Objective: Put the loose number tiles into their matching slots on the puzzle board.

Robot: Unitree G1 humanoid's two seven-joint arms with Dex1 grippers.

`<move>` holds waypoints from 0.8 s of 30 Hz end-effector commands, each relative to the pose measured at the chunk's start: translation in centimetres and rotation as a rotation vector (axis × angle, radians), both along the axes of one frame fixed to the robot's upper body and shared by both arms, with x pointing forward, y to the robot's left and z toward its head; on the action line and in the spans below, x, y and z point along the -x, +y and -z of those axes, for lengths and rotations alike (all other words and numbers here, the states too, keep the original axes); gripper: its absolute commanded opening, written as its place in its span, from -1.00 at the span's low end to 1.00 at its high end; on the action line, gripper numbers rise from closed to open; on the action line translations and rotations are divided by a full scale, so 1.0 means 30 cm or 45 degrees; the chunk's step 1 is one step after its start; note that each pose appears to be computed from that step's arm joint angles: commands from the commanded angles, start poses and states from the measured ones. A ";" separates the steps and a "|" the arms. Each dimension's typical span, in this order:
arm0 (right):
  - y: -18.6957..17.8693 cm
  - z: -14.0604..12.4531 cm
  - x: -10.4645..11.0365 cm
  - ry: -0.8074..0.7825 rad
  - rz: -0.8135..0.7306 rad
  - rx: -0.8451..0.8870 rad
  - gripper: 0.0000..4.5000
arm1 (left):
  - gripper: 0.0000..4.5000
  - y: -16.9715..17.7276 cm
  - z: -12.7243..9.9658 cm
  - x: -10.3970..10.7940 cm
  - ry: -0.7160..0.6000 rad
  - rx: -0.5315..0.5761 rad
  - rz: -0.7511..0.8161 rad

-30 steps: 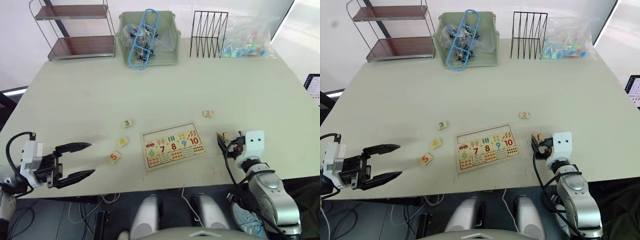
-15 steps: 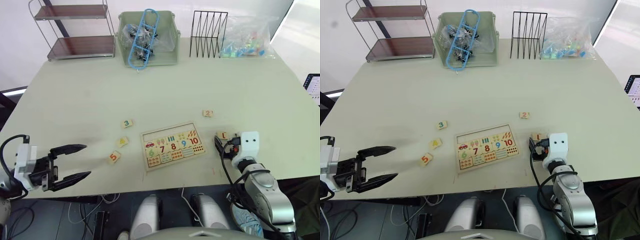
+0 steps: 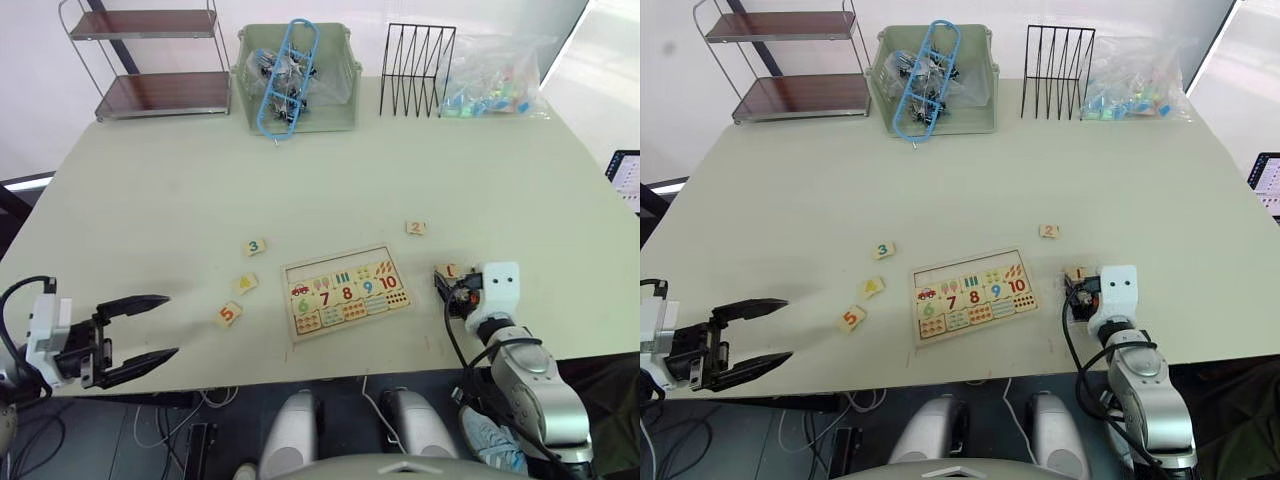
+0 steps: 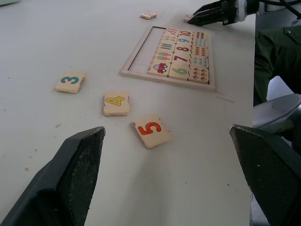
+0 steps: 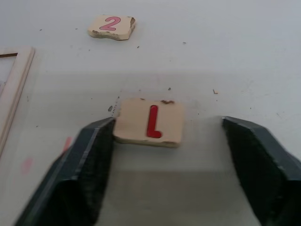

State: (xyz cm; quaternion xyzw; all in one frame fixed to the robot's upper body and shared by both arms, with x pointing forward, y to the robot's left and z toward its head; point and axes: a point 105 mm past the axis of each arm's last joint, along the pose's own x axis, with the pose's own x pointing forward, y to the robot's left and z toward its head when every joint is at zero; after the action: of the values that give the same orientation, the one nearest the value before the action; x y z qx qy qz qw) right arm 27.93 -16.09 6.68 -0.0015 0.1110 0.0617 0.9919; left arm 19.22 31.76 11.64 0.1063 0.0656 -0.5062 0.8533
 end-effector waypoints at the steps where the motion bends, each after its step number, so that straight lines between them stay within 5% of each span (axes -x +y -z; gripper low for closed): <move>1: -0.016 0.008 0.010 0.014 0.023 0.022 -0.19 | 1.00 0.013 -0.019 0.013 -0.023 -0.018 0.024; 2: -0.016 0.009 0.011 0.015 0.023 0.023 -0.36 | 1.00 0.014 -0.018 0.014 -0.022 -0.018 0.022; 14: -0.066 -0.058 0.001 -0.059 -0.141 0.085 -0.37 | 1.00 0.006 -0.001 0.025 -0.023 -0.003 0.026; 24: -0.086 -0.173 -0.009 -0.044 -0.836 0.186 -0.37 | 1.00 -0.013 0.000 0.031 -0.039 0.006 0.057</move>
State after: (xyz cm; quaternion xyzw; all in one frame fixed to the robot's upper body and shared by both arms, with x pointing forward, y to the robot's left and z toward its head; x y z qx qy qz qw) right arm 28.46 -19.41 10.38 -0.1000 0.1127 0.3016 0.9415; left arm 18.59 31.91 11.26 0.1065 0.0631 -0.5035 0.8551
